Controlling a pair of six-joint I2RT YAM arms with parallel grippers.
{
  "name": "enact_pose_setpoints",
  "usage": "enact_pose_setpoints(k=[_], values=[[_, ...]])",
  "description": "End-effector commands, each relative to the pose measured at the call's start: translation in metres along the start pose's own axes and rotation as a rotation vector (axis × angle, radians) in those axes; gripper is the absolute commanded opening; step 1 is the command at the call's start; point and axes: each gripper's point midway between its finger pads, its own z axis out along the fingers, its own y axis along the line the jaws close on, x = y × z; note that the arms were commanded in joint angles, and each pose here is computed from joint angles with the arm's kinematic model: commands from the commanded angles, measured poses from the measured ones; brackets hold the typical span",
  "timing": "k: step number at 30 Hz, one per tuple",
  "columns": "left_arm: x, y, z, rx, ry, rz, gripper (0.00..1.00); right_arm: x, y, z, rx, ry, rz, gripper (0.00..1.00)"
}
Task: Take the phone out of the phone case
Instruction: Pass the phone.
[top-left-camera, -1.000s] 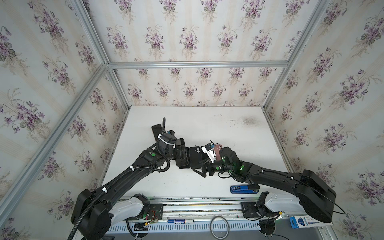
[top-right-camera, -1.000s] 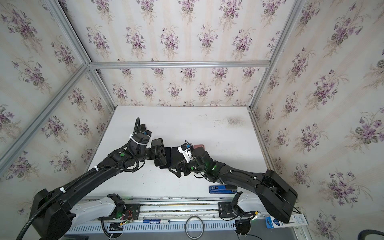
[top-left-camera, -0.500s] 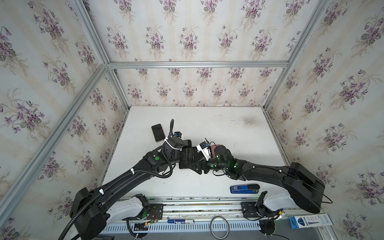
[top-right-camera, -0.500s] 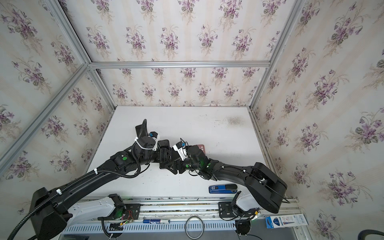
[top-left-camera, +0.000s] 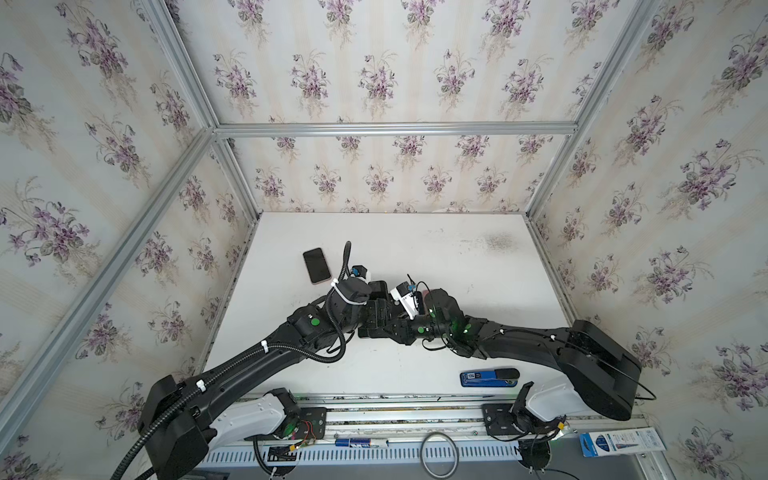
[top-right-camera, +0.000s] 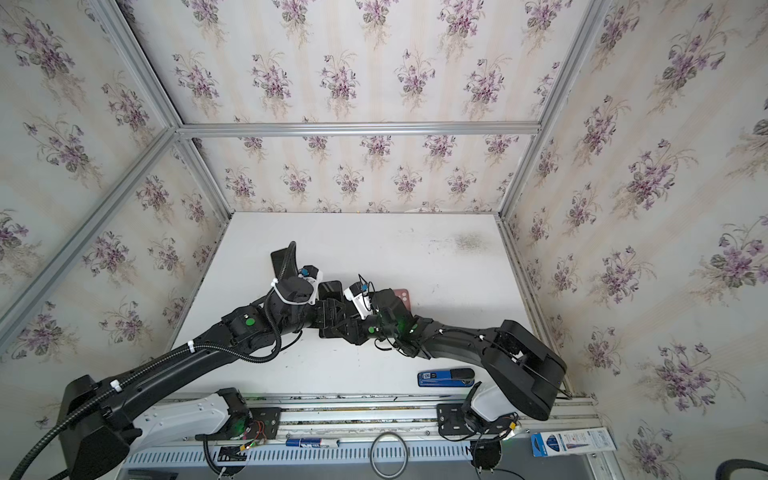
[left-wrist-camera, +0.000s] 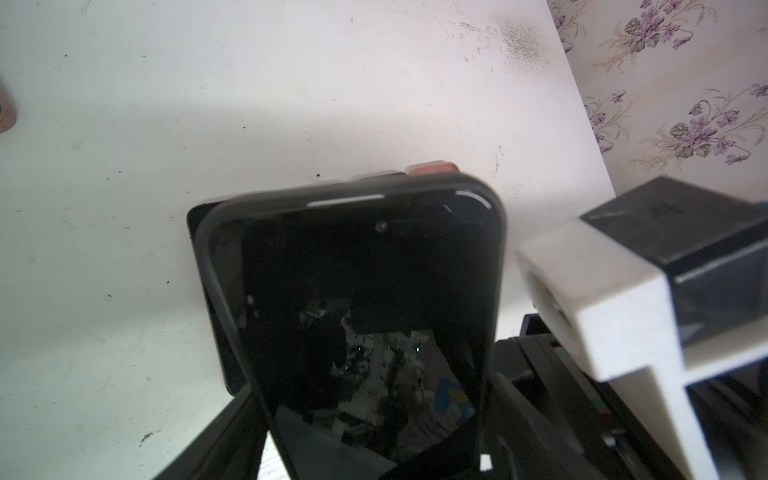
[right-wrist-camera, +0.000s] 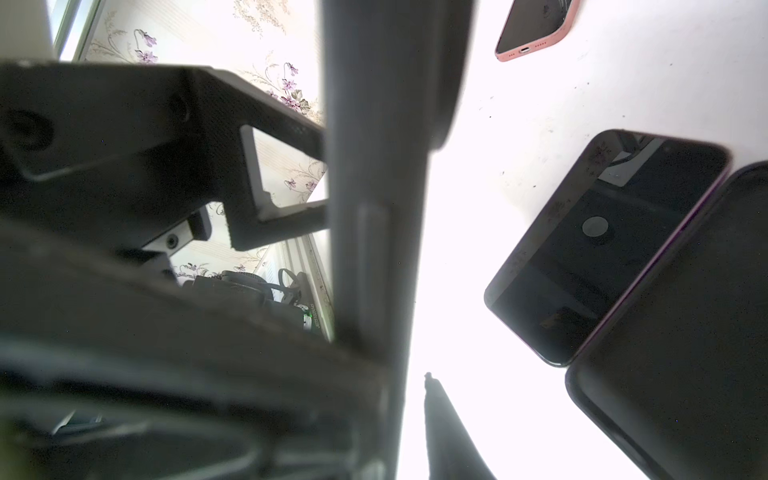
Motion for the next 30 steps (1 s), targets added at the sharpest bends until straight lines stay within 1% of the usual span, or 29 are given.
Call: enact_pose_setpoints(k=[1,3,5,6,11,15,16,19,25,30], values=[[-0.016,-0.011,-0.002,0.041,-0.076,-0.008,0.50,-0.013,0.012,-0.002,-0.033,-0.035,-0.016,0.17],[-0.017,-0.013,-0.003,0.049,-0.085,-0.004,0.50,-0.013,0.014,-0.004,-0.031,-0.030,-0.016,0.09],[-0.018,-0.016,-0.003,0.068,-0.090,0.002,0.54,-0.014,0.015,-0.006,-0.029,-0.032,-0.016,0.03],[-0.018,-0.017,-0.004,0.075,-0.092,0.004,0.60,-0.013,0.015,-0.006,-0.029,-0.030,-0.014,0.00],[-0.027,-0.022,-0.011,0.095,-0.130,0.020,0.81,-0.014,0.018,-0.012,-0.025,-0.038,-0.013,0.00],[-0.038,-0.023,-0.021,0.095,-0.180,0.059,0.93,-0.013,0.020,-0.018,-0.011,-0.035,-0.022,0.00],[-0.042,-0.023,-0.026,0.096,-0.197,0.066,0.99,-0.013,0.019,-0.020,-0.002,-0.034,-0.029,0.00],[-0.055,-0.021,-0.037,0.091,-0.245,0.079,1.00,-0.013,0.021,-0.028,0.019,-0.037,-0.053,0.00],[-0.073,-0.014,-0.054,0.085,-0.292,0.116,1.00,-0.016,0.022,-0.048,0.079,-0.051,-0.121,0.00],[-0.084,-0.014,-0.067,0.107,-0.322,0.193,1.00,-0.026,0.020,-0.071,0.109,-0.088,-0.172,0.00]])
